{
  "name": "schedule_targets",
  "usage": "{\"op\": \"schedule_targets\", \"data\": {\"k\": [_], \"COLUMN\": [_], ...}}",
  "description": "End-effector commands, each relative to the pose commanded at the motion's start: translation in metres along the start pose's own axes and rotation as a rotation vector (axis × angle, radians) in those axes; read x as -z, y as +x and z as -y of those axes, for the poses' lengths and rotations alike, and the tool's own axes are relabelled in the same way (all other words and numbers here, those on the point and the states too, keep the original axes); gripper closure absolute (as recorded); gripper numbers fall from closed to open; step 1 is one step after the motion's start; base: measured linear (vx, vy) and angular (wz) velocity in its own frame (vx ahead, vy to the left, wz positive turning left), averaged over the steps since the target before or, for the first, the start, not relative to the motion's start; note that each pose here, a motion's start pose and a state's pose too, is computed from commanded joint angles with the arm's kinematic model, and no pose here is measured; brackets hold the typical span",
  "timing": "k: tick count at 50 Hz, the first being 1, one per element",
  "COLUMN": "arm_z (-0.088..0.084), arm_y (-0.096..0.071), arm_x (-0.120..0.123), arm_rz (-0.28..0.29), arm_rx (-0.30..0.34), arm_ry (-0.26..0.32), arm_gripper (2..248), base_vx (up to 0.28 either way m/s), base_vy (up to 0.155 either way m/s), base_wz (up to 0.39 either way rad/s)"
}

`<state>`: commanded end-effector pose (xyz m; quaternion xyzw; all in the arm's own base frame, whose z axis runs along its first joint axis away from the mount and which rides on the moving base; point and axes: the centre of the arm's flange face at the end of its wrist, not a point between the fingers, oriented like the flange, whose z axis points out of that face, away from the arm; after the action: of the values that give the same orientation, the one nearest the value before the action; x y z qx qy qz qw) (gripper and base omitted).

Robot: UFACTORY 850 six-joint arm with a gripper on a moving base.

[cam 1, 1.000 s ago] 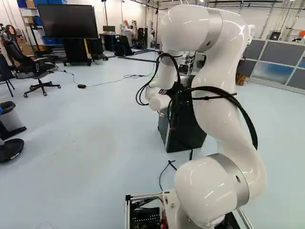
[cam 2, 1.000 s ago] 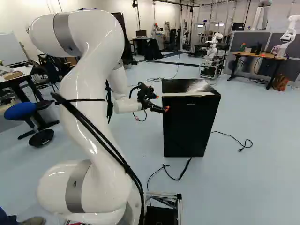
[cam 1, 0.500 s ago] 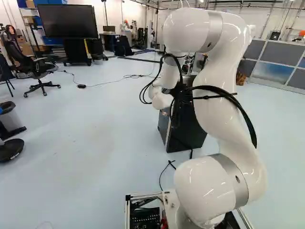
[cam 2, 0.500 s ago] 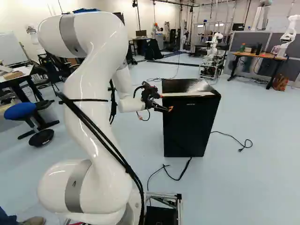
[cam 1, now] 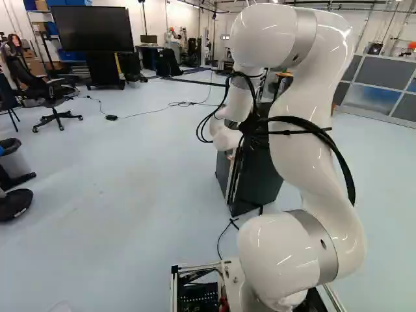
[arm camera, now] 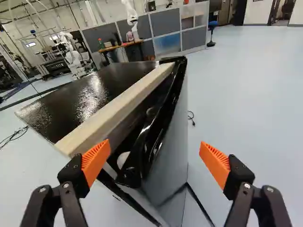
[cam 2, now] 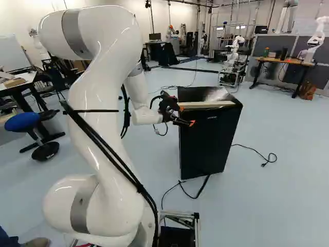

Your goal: Grab a drink from the fridge

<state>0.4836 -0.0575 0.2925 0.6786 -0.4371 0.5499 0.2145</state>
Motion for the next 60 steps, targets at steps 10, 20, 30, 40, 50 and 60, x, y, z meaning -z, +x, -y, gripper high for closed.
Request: {"op": "schedule_targets", "data": {"k": [10,20,30,40,50,60], "arm_z": [-0.02,-0.04,-0.06,-0.08,-0.1,-0.119], "arm_y": [0.004,0.008,0.012,0.016,0.02,0.024], "arm_x": [0.002,0.005,0.007,0.009,0.011,0.012], "arm_rz": [0.003,0.006,0.007,0.008,0.008,0.007], "arm_rx": [-0.004,-0.011,-0.022,-0.034,-0.049,-0.06], "arm_ry": [-0.042,-0.089,-0.144,-0.201,-0.259,-0.311], "arm_gripper": [3,3,3,3,3,3], "base_vx": [0.0,0.0,0.0,0.0,0.0,0.0], "base_vy": [0.0,0.0,0.0,0.0,0.0,0.0], "base_wz": [0.0,0.0,0.0,0.0,0.0,0.0]}}
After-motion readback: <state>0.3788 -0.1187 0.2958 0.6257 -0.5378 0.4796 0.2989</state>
